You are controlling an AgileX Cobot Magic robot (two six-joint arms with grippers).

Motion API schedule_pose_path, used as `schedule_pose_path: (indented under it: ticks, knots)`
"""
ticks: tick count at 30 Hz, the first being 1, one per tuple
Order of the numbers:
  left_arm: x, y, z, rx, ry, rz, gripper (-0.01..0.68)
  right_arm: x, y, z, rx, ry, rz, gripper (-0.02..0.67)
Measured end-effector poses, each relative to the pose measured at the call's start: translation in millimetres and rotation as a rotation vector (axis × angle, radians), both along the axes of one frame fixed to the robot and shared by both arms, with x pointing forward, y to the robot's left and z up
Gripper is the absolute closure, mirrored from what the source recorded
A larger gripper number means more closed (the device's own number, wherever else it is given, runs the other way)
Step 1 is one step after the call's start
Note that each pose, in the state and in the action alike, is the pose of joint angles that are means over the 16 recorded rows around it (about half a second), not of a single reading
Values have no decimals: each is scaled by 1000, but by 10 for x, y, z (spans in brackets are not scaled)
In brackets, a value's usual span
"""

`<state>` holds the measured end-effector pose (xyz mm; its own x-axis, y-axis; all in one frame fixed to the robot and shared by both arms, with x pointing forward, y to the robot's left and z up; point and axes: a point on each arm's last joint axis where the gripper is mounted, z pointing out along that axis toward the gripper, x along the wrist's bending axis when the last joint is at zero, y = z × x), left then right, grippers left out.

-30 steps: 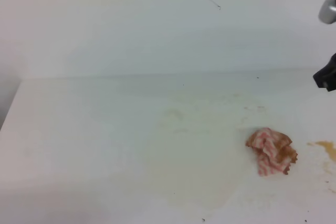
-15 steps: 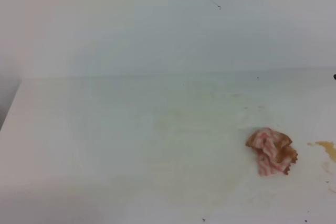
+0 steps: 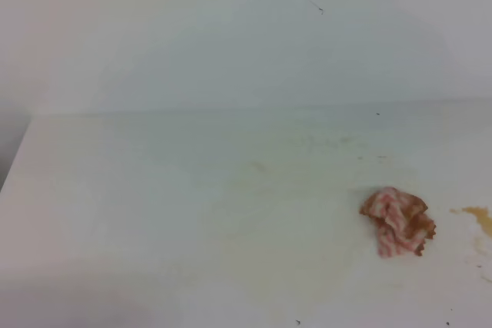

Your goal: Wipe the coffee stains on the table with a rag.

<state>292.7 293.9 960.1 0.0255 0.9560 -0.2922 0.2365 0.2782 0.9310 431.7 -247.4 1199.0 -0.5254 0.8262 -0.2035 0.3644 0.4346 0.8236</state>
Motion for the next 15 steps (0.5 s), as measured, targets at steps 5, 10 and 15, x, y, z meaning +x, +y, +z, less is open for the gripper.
schedule_pose_path:
  ticks: [5, 10, 15]
  knots:
    - [0, 0, 0, 0, 0, 0, 678, -512, -134, 149, -2, -263, -49, 649]
    - [0, 0, 0, 0, 0, 0, 678, -952, -278, -22, 51, -469, -148, 649]
    - [0, 0, 0, 0, 0, 0, 678, -1232, -384, -502, 159, -551, -267, 649]
